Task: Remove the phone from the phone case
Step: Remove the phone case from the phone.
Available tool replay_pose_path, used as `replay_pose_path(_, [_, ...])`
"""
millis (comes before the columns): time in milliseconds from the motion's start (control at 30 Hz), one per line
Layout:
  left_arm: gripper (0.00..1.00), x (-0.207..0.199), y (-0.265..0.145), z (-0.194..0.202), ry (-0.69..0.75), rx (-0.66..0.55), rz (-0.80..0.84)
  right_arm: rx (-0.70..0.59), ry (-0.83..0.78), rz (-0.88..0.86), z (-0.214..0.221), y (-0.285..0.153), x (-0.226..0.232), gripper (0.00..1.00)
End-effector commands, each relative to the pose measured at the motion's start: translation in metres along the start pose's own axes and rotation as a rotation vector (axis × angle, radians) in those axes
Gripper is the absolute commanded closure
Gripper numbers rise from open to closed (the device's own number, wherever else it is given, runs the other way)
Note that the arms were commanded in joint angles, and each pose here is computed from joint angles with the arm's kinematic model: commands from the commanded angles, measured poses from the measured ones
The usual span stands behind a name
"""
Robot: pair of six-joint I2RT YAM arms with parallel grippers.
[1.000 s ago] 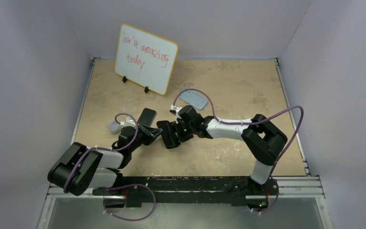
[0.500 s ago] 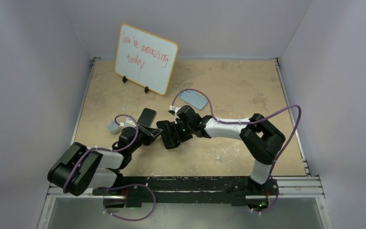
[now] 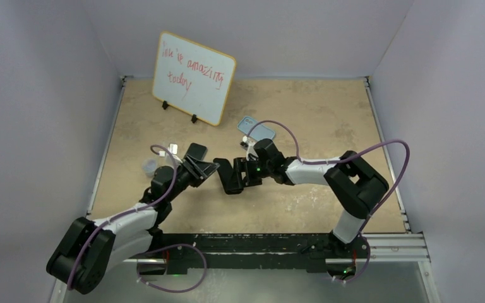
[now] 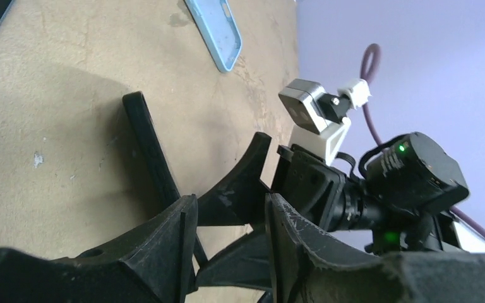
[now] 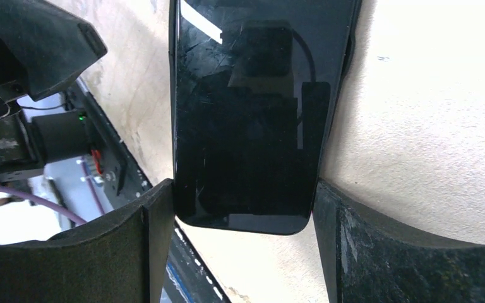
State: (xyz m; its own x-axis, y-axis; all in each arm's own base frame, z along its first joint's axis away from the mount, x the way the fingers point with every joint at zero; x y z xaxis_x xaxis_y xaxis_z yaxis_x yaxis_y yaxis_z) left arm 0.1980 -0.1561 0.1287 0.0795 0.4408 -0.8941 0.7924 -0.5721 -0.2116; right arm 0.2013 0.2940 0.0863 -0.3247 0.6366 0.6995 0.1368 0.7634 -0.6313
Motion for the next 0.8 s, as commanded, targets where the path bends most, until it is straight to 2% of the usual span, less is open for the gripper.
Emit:
replay_pose_path(0, [0.55, -0.001, -0.003, 0.005, 0.146, 0.080, 0.005, -0.044, 0.104, -0.147, -0.009, -0.011, 0.003, 0.95])
replay_pose_path(200, [0.55, 0.014, -0.010, 0.020, 0.140, 0.182, -0.037, -0.052, 0.130, -0.177, -0.010, -0.010, 0.001, 0.97])
replay_pose_path(767, [0.55, 0.011, 0.005, 0.030, 0.103, 0.238, 0.014, -0.041, 0.126, -0.176, -0.009, -0.007, -0.003, 0.98])
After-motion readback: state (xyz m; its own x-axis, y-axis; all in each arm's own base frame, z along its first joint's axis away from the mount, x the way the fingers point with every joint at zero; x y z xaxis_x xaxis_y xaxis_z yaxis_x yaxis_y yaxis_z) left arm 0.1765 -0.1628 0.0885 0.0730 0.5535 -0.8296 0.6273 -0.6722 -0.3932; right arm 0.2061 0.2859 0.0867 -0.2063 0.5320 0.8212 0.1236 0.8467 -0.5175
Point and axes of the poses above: each gripper's point midway between its finger pads, its own y axis out along the fingers, its own x axis along the line the jaws close on, z = x × y, the point moved 7 cm from there along -y, back along the fingers, and after that the axes turned 4 degrees about y, right-handed, at the moved point
